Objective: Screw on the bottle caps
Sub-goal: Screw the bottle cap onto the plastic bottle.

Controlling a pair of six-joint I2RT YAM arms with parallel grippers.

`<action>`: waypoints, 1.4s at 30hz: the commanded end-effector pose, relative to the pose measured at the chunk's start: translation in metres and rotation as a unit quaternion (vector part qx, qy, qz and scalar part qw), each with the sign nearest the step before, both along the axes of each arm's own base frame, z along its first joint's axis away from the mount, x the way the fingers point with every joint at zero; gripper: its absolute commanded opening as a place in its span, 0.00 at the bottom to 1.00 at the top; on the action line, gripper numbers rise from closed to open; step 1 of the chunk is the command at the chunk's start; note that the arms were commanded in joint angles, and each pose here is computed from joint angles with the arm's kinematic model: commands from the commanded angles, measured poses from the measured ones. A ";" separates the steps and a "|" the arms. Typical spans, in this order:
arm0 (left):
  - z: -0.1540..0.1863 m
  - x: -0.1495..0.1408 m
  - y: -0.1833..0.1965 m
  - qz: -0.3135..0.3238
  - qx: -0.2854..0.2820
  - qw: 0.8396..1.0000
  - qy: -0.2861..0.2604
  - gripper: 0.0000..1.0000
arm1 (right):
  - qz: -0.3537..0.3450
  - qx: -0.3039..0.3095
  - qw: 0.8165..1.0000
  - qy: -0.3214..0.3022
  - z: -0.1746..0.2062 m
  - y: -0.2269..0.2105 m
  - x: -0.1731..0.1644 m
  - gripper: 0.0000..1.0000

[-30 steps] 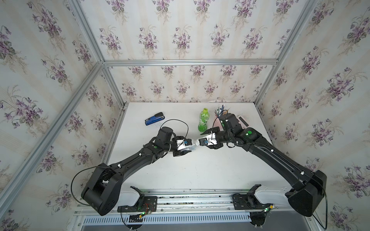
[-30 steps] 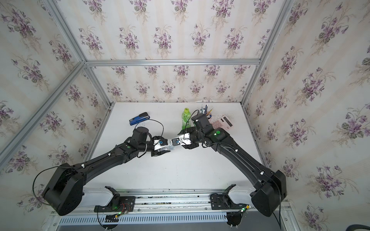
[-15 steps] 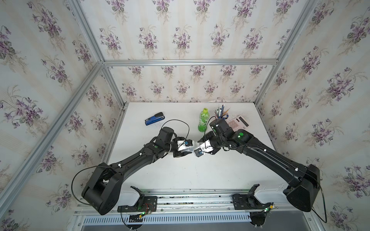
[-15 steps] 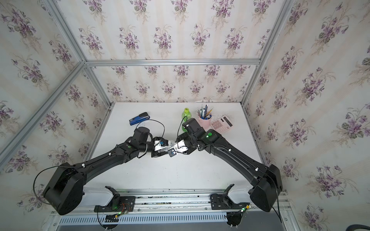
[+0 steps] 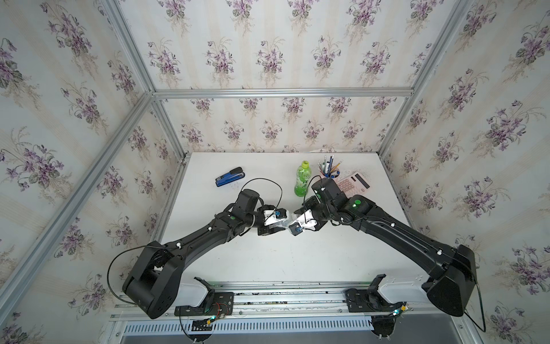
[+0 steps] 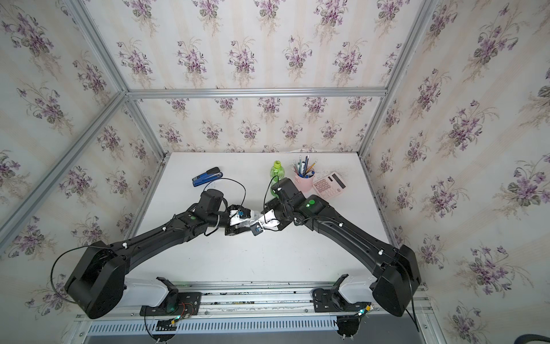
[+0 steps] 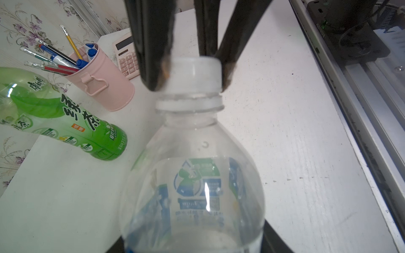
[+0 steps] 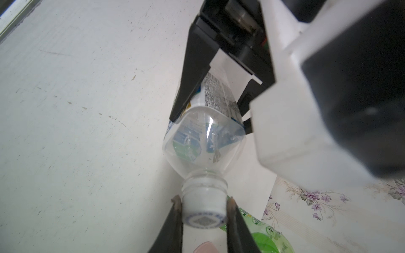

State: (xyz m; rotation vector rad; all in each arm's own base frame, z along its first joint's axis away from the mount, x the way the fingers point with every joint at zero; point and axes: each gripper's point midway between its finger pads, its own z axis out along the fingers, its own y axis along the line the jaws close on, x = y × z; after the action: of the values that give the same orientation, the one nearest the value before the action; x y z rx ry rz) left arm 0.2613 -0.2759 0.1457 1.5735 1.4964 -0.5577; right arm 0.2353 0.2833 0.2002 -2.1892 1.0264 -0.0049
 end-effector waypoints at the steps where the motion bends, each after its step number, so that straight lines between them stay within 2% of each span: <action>1: 0.017 0.008 -0.004 0.016 -0.025 0.998 -0.047 0.59 | -0.069 0.049 0.993 0.083 0.004 0.010 -0.003 0.18; 3: 0.021 0.013 -0.004 0.035 -0.030 0.996 -0.079 0.59 | -0.150 0.104 0.972 0.146 0.015 0.021 0.005 0.10; 5: 0.025 0.016 -0.003 0.054 -0.034 0.992 -0.109 0.59 | -0.239 0.171 0.935 0.197 0.030 0.030 0.022 0.06; 7: 0.031 0.020 -0.001 0.075 -0.040 0.986 -0.142 0.59 | -0.294 0.219 0.896 0.250 0.042 0.032 0.033 0.03; 10: 0.044 0.026 0.004 0.115 -0.058 0.973 -0.192 0.59 | -0.365 0.267 0.827 0.334 0.052 0.031 0.048 0.00; 13: 0.054 0.023 0.001 0.126 -0.061 0.962 -0.234 0.59 | -0.443 0.298 0.739 0.410 0.056 0.026 0.069 0.00; 14: 0.056 0.024 0.000 0.133 -0.058 0.957 -0.250 0.59 | -0.472 0.306 0.700 0.440 0.055 0.022 0.077 0.00; 16: 0.059 0.025 -0.001 0.145 -0.052 0.948 -0.278 0.59 | -0.540 0.320 0.597 0.500 0.051 0.012 0.096 0.00; 18: 0.061 0.027 -0.004 0.159 -0.047 0.937 -0.306 0.59 | -0.579 0.309 0.483 0.581 0.039 0.001 0.108 0.00; 21: 0.058 0.028 -0.011 0.165 -0.026 0.924 -0.343 0.59 | -0.580 0.265 0.352 0.685 0.020 0.009 0.101 0.00; 23: 0.058 0.028 -0.017 0.166 -0.013 0.916 -0.365 0.59 | -0.563 0.246 0.299 0.730 0.012 0.018 0.094 0.00; 24: 0.057 0.028 -0.020 0.166 -0.010 0.912 -0.375 0.59 | -0.557 0.244 0.283 0.742 0.009 0.020 0.093 0.00; 26: 0.056 0.028 -0.024 0.165 -0.004 0.905 -0.391 0.59 | -0.554 0.244 0.270 0.749 0.007 0.021 0.093 0.00; 28: 0.057 0.032 -0.024 0.175 -0.002 0.901 -0.397 0.59 | -0.549 0.251 0.274 0.749 0.012 0.020 0.095 0.00; 30: 0.044 0.036 -0.023 0.182 0.014 0.902 -0.390 0.59 | -0.537 0.269 0.292 0.744 0.023 0.018 0.097 0.05; 31: 0.041 0.039 -0.021 0.188 0.016 0.902 -0.388 0.59 | -0.533 0.280 0.309 0.736 0.026 0.016 0.099 0.09; 34: 0.033 0.046 -0.014 0.211 0.018 0.905 -0.369 0.58 | -0.517 0.326 0.401 0.682 0.043 0.007 0.103 0.22; 36: 0.030 0.050 -0.009 0.233 0.005 0.911 -0.341 0.58 | -0.506 0.372 0.463 0.625 0.055 -0.004 0.105 0.34; 38: 0.030 0.053 -0.003 0.256 -0.025 0.917 -0.305 0.58 | -0.484 0.430 0.500 0.575 0.069 -0.015 0.106 0.46; 42: 0.035 0.049 -0.001 0.276 -0.108 0.930 -0.216 0.58 | -0.384 0.568 0.548 0.479 0.104 -0.038 0.087 0.62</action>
State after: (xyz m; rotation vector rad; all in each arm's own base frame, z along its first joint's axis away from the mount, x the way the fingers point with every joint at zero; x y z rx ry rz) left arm 0.3175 -0.2698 0.1777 1.0553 1.3262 0.1796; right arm 0.3114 0.2549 0.2495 -0.1656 2.1463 1.3149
